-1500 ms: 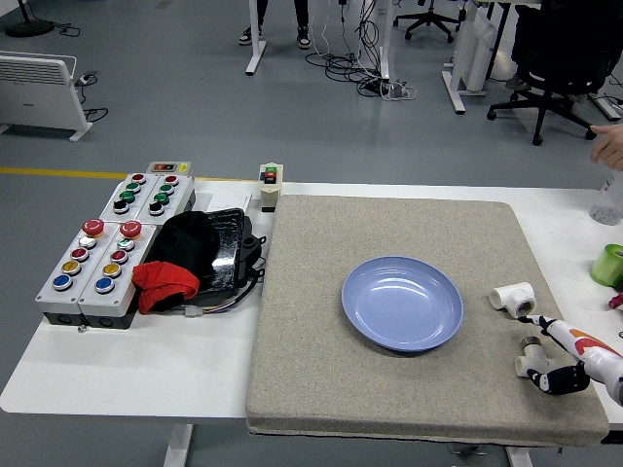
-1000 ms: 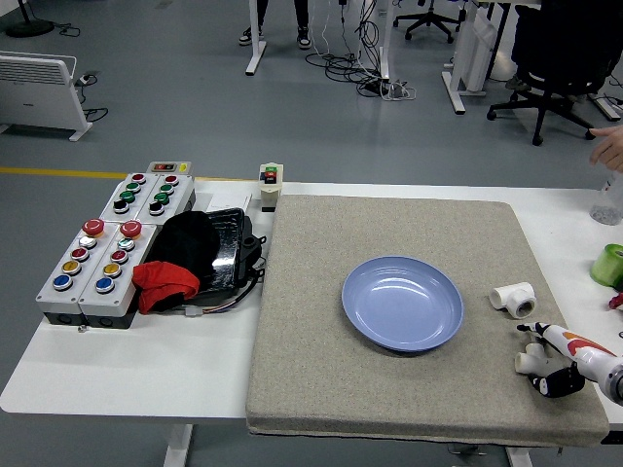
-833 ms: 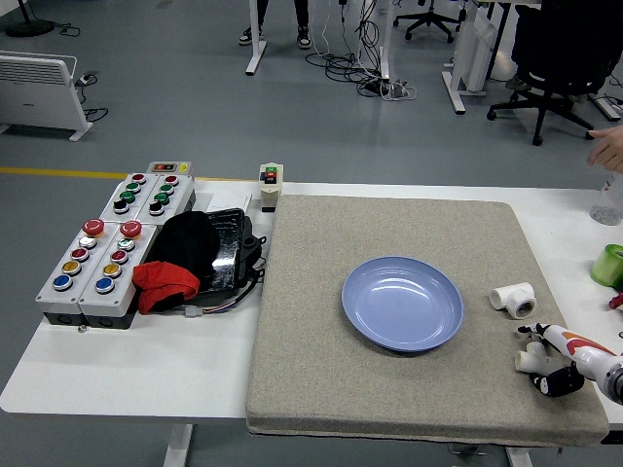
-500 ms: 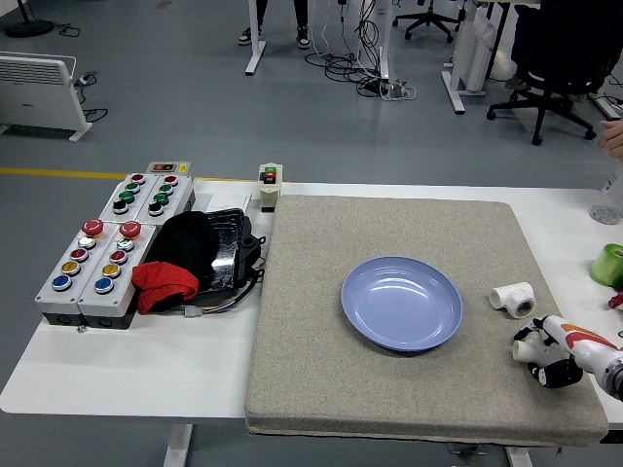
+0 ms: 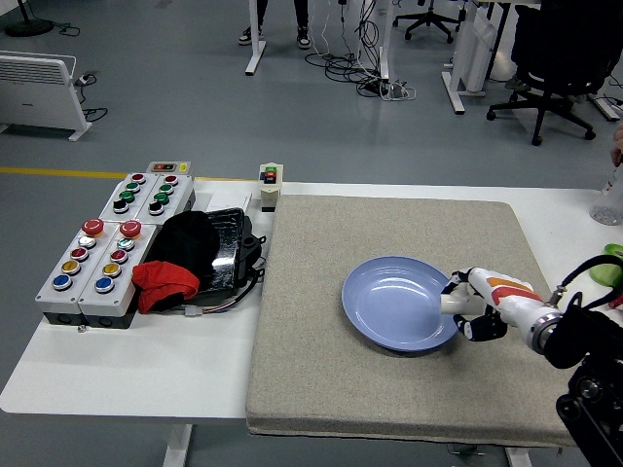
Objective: Pick pipe place plate twice
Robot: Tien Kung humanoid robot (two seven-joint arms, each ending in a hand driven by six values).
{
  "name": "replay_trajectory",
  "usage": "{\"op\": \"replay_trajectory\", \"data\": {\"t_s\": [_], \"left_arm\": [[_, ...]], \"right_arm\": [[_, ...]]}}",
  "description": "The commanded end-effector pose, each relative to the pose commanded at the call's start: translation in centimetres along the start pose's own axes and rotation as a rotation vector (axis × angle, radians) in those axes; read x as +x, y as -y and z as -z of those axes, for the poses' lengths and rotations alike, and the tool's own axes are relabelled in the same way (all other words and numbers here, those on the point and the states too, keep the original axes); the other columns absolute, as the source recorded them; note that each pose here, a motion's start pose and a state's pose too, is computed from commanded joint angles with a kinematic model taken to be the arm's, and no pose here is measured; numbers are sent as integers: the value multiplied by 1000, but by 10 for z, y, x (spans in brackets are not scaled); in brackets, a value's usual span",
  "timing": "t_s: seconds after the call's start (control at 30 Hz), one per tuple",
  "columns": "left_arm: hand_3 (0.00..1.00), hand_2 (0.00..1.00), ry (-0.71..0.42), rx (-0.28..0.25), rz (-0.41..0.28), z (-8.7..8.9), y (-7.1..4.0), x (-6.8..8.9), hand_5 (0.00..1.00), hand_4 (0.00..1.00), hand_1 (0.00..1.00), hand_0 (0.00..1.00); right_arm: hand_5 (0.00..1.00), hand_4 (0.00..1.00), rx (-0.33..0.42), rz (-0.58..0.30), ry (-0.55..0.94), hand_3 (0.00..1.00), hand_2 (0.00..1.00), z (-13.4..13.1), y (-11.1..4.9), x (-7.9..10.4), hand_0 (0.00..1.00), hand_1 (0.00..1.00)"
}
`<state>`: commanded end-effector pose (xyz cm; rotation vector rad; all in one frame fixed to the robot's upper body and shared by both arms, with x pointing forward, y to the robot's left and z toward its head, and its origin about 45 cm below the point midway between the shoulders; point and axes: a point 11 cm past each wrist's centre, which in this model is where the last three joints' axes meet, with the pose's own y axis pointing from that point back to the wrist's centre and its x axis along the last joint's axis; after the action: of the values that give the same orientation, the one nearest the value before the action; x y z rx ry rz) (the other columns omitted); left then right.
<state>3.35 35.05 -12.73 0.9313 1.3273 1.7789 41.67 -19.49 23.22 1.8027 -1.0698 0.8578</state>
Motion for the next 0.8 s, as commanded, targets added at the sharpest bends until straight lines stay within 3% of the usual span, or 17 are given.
{"op": "replay_trajectory", "data": {"t_s": [0.13, 0.17, 0.33, 0.37, 0.63, 0.8], "left_arm": [[687, 724, -5, -2, 0, 0, 0, 0, 998, 378, 694, 704], [686, 725, -7, -3, 0, -1, 0, 0, 998, 377, 694, 704], [686, 725, -5, -5, 0, -2, 0, 0, 998, 377, 694, 704], [686, 725, -5, -5, 0, -2, 0, 0, 998, 376, 693, 704], [685, 723, -2, -5, 1, -3, 0, 0, 998, 375, 692, 702], [685, 724, -2, -6, 2, -3, 0, 0, 998, 374, 692, 703]], "right_arm": [[55, 577, 20, 39, -35, 705, 688, 15, 12, -14, 762, 724], [143, 653, 17, 56, -53, 860, 978, 18, 15, -18, 955, 907], [143, 653, 5, 82, -30, 860, 978, 18, 22, -22, 955, 907], [277, 820, 10, 69, -12, 998, 998, 19, 22, -20, 998, 995], [310, 849, 2, -1, 33, 998, 998, 13, 21, -5, 998, 994], [306, 821, -132, -153, 58, 998, 998, -28, 22, 27, 998, 967]]}}
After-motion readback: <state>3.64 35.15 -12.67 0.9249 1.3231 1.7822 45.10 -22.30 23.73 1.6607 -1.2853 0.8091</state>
